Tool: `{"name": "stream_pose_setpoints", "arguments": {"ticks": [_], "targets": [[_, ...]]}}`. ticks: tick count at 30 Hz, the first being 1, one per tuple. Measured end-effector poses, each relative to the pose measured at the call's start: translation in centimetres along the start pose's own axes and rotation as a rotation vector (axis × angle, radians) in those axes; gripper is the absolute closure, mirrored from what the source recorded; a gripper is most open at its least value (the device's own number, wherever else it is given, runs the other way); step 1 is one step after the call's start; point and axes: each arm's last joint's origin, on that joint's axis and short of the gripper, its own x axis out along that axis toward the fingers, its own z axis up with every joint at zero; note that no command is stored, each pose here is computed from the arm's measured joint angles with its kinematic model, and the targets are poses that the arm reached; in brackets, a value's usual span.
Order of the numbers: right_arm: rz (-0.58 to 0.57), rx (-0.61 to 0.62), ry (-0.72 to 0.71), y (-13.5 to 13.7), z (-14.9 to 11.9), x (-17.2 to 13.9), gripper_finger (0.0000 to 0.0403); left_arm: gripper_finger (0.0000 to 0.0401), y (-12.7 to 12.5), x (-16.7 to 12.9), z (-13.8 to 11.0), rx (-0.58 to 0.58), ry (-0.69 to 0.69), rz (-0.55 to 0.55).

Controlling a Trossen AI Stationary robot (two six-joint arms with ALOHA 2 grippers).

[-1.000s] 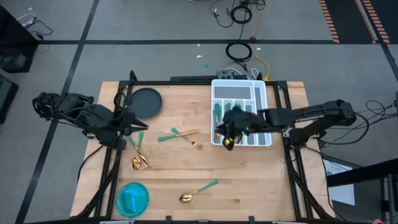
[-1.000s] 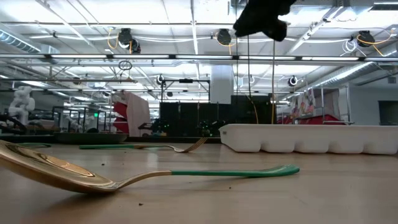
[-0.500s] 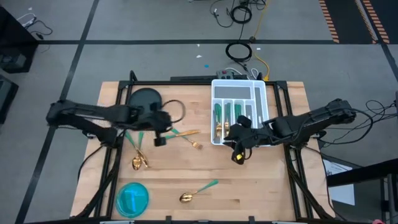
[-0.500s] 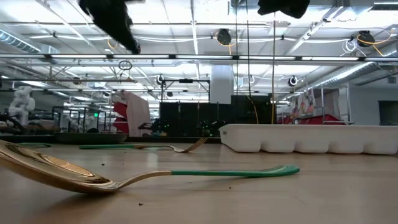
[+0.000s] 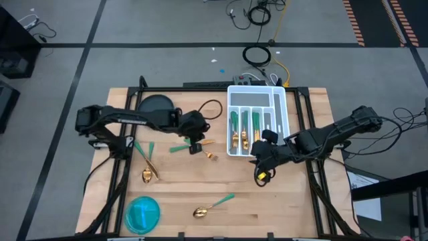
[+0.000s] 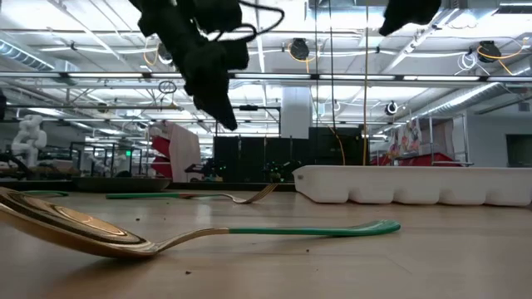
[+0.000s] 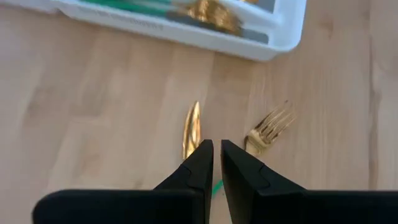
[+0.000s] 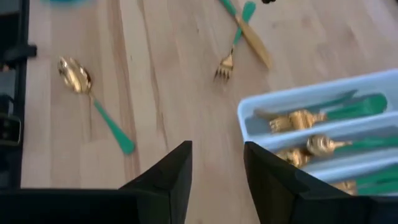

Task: Sort silverware
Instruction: Put the green knife into the white silverware organizer

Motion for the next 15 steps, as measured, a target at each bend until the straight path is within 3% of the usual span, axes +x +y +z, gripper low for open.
{"name": "stream_pose_setpoints", "arguments": {"ticks": [3, 8, 12, 15], "targets": [[-0.009, -0.001, 0.037, 0.2, -0.6, -0.2, 0.0264, 0.0362, 0.3, 0.9, -0.3, -0.015, 0.038, -0.008], [-0.016, -0.008, 0.066, 0.6, -1.3, -0.4, 0.0264, 0.0362, 0.8, 2.2, -0.5, -0.166, 0.056, 0.152], [-0.014, -0.026, 0.082, 0.9, -1.6, -0.6, 0.0264, 0.0363, 0.3, 2.1, -2.3, -0.207, 0.237, 0.159], [-0.023, -0.047, 0.109, 1.0, -2.1, -0.7, 0.0264, 0.0363, -0.9, 0.9, -3.9, -0.194, 0.316, 0.344]]}}
